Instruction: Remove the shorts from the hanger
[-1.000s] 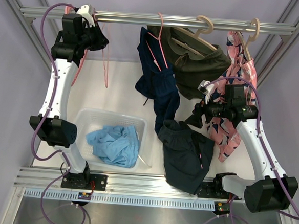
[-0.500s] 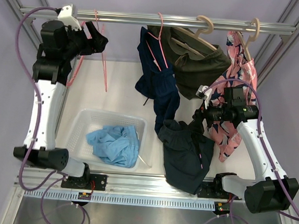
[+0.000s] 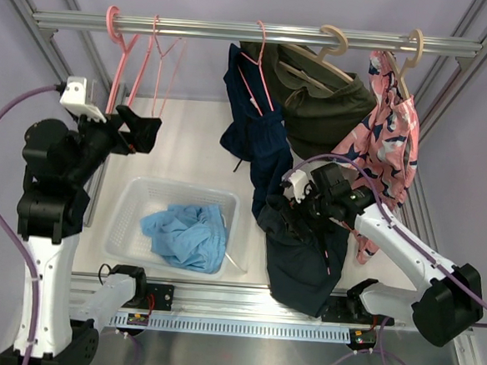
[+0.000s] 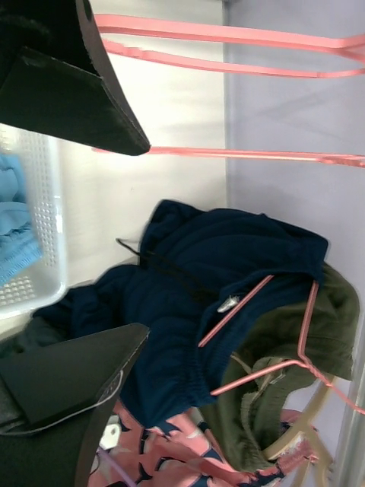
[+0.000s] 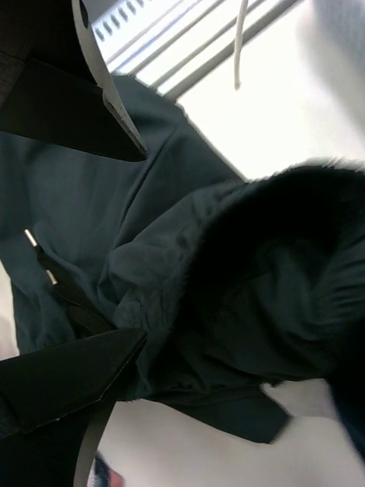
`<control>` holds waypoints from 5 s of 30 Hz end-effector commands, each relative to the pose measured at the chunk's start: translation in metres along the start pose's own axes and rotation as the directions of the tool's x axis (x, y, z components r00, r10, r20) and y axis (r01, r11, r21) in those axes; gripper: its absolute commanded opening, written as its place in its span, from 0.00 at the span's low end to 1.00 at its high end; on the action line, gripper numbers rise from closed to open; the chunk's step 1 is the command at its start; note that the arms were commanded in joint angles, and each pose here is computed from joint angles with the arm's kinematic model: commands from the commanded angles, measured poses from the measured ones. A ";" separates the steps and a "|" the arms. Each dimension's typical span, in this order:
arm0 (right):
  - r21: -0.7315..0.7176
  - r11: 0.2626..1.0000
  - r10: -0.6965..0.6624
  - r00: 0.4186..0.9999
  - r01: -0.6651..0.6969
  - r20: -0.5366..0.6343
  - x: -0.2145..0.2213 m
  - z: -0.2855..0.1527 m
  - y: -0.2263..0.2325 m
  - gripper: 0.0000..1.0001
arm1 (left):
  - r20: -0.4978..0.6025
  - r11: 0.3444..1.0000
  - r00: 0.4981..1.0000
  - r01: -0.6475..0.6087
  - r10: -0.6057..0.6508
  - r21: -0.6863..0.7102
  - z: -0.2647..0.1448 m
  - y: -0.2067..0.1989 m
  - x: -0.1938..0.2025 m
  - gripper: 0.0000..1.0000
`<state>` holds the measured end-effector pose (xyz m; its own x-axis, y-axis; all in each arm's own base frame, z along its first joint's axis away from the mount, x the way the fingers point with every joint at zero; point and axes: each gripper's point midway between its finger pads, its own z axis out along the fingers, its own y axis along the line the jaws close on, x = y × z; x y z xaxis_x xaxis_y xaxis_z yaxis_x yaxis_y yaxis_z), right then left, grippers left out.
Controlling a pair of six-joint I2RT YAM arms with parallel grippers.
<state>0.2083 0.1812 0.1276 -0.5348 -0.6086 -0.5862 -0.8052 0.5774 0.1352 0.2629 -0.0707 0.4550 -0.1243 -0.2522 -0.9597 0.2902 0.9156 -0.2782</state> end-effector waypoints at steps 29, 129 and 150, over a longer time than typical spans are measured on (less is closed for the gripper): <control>-0.114 0.982 -0.178 0.953 0.154 -0.246 0.063 0.086 -0.015 0.27 | 0.112 0.999 0.992 0.048 -0.050 0.027 -0.094 -0.016 0.041 0.99; -0.424 0.810 -0.486 0.869 0.406 -0.096 -0.132 0.178 0.195 0.64 | 0.384 0.979 0.923 -0.064 -0.015 0.192 -0.140 -0.063 -0.025 0.99; -0.301 0.855 -0.207 0.810 0.422 0.548 -0.271 -0.143 0.101 0.88 | 0.167 0.934 0.972 0.099 -0.165 0.344 -0.072 -0.072 -0.005 0.99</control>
<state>0.1962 0.3507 0.3552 -0.0652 -0.4598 -0.8856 -0.9867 -0.1026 0.1259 0.1664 -0.1014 0.4878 0.0538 -0.4339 -0.8993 0.5428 0.7687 -0.3384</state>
